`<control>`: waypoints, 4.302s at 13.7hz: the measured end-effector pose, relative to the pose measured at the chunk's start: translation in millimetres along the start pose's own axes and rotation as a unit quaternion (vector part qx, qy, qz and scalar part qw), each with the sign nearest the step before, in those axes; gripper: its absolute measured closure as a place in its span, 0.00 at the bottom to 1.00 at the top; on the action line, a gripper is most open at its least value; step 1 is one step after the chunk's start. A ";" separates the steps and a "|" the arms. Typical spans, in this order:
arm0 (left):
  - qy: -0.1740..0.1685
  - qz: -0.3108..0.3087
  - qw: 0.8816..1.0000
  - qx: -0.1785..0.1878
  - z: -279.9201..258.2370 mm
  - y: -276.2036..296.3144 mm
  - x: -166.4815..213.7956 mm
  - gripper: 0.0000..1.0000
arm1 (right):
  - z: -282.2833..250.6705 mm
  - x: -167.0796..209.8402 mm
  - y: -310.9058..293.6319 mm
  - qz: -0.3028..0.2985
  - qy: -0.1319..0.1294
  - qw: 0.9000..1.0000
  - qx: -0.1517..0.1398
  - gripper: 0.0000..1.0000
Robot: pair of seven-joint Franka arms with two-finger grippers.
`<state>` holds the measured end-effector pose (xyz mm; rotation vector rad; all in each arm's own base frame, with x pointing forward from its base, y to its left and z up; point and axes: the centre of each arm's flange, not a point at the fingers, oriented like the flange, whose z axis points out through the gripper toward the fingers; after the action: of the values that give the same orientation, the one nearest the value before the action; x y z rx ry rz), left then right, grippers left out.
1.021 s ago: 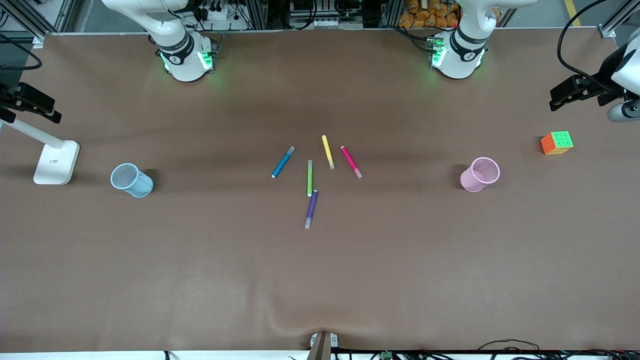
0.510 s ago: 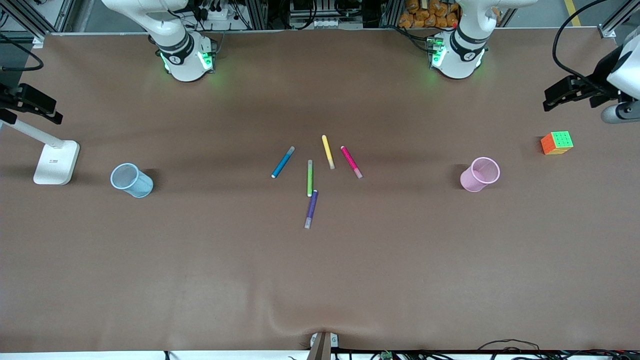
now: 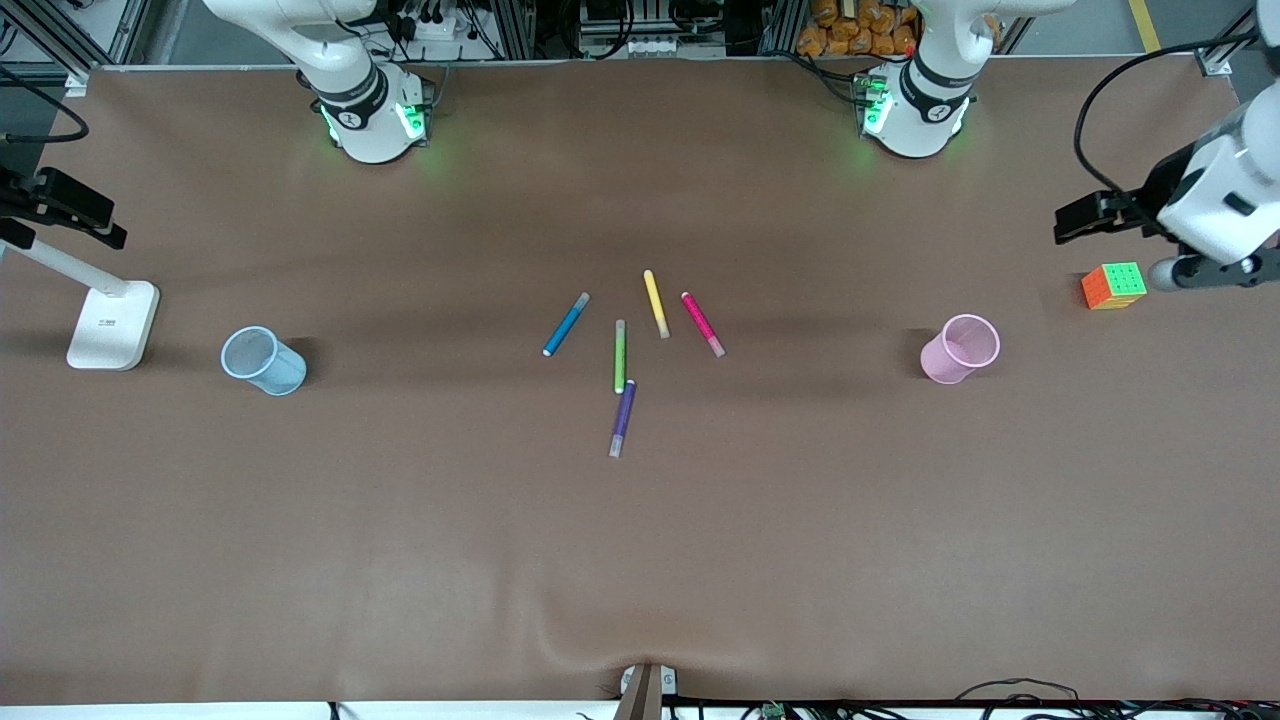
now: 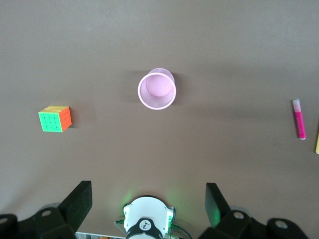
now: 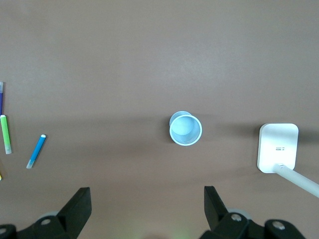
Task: Place pink and blue markers in matching cups
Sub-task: 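Move the left gripper past the pink cup toward the pink marker, then grasp the pink marker with the left gripper while the right gripper reaches out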
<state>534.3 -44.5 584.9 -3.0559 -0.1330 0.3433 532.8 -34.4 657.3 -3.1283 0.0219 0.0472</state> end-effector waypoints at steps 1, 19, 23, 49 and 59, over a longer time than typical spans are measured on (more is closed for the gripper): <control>-0.006 -0.008 1.000 -0.003 4.7 5.9 1.0 0.00 | 0.0 0.0 0.0 0.000 0.000 1.000 0.000 0.00; -0.052 -0.105 0.993 -0.002 173.5 133.7 40.8 0.00 | 3.9 2.4 4.4 0.004 -0.004 1.000 0.000 0.00; -0.078 -0.141 0.987 -0.024 186.6 157.8 35.5 0.00 | 5.5 3.3 4.6 0.004 -0.005 1.000 0.000 0.00; -0.196 -0.174 0.958 -0.115 295.3 244.7 41.7 0.00 | 29.4 17.5 8.2 0.008 -0.028 1.000 -0.001 0.00; -0.166 -0.220 0.953 -0.124 358.8 318.7 33.9 0.00 | 77.8 42.0 11.4 0.011 -0.072 0.997 -0.003 0.00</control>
<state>511.8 -339.0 205.1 -3.0432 -0.9201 0.8523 572.2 -45.4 578.2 -3.1221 0.0561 0.2721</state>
